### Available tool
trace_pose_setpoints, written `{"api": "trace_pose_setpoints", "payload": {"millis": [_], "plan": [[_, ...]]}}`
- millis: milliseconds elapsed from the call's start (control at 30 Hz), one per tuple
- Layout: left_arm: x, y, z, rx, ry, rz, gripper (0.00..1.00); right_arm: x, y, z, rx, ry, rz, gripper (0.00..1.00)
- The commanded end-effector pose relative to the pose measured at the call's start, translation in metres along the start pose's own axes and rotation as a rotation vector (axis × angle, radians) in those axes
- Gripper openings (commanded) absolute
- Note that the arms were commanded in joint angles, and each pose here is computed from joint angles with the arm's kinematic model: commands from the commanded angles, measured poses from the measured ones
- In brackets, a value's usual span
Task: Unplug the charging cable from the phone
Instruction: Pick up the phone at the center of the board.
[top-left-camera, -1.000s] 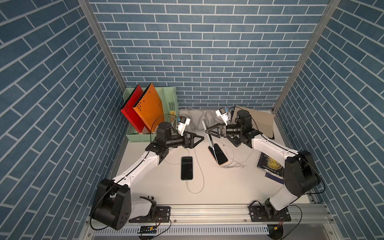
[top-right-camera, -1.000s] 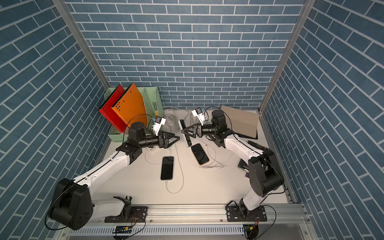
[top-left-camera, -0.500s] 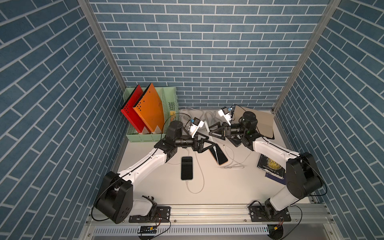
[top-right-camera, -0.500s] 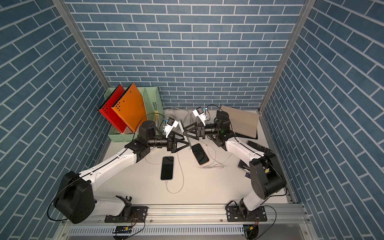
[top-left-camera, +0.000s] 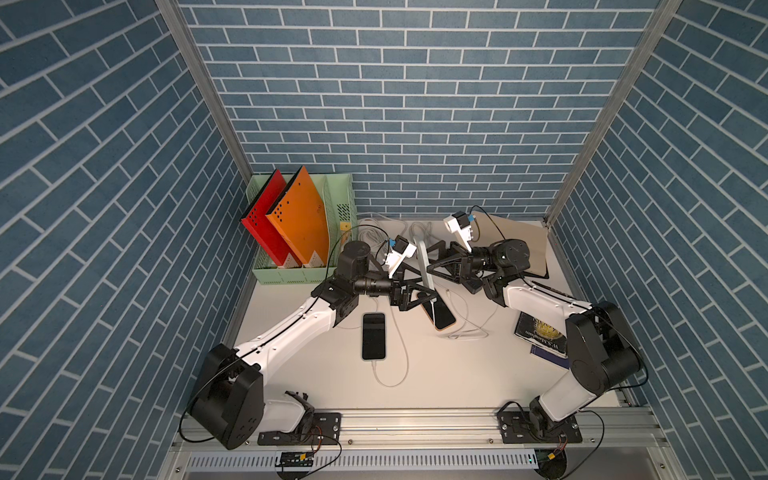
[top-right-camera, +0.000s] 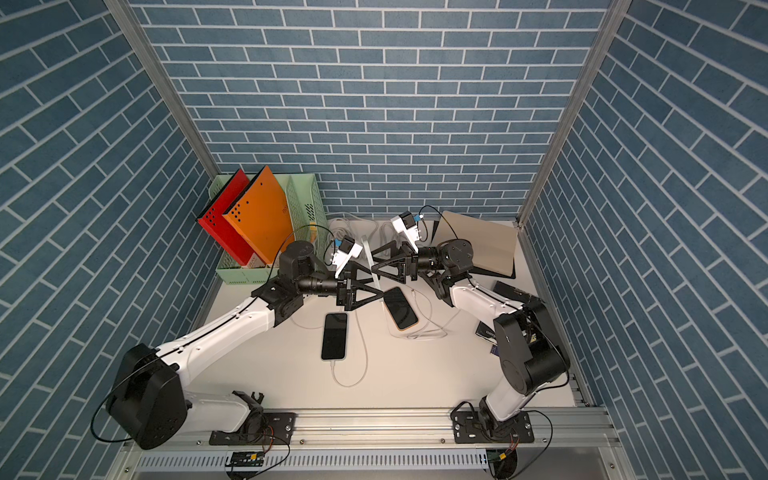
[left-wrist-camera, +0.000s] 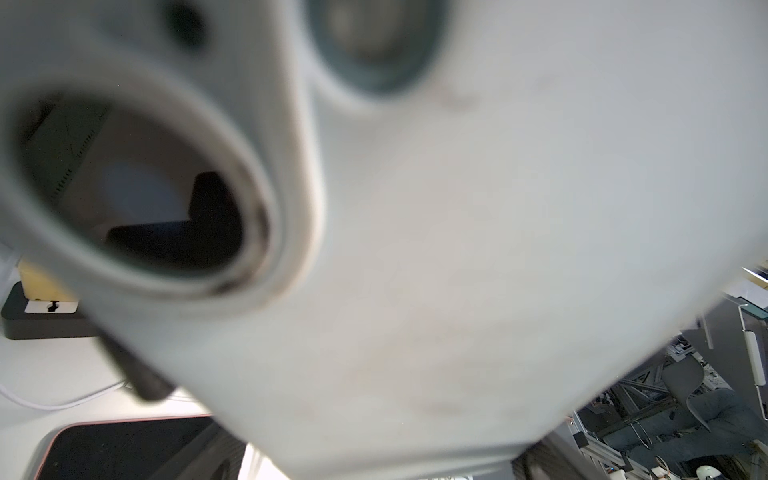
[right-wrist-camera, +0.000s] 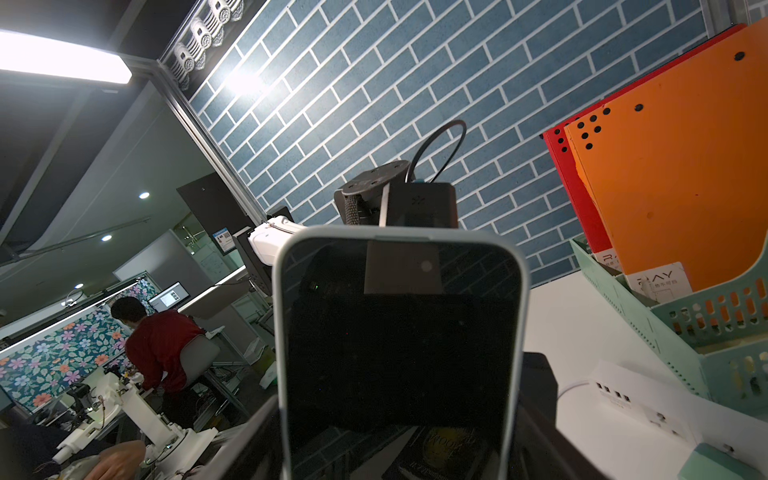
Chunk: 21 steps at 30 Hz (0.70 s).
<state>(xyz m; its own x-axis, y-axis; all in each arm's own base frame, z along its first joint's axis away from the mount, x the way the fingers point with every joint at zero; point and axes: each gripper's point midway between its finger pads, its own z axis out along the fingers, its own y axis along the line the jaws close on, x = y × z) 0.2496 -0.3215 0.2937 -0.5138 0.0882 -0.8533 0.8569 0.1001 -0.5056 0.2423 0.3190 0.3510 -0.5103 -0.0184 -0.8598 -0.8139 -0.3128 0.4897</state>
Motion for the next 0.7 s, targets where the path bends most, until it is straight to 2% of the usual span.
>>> {"api": "trace_pose_setpoints", "payload": {"millis": [0, 200, 400, 667], "plan": [[-0.004, 0.009, -0.002, -0.054, -0.017, 0.015, 1.00, -0.012, 0.018, 0.003, -0.031, -0.035, -0.032, 0.17], [-0.011, 0.006, -0.006, -0.070, -0.038, 0.033, 1.00, -0.015, 0.010, 0.002, 0.012, -0.073, -0.047, 0.16], [-0.015, 0.004, -0.007, -0.077, -0.047, 0.039, 0.99, -0.017, -0.004, 0.000, 0.122, -0.091, -0.062, 0.15], [-0.017, 0.002, -0.007, -0.067, -0.053, 0.045, 0.94, -0.016, -0.002, 0.000, 0.130, -0.109, -0.065, 0.14]]}}
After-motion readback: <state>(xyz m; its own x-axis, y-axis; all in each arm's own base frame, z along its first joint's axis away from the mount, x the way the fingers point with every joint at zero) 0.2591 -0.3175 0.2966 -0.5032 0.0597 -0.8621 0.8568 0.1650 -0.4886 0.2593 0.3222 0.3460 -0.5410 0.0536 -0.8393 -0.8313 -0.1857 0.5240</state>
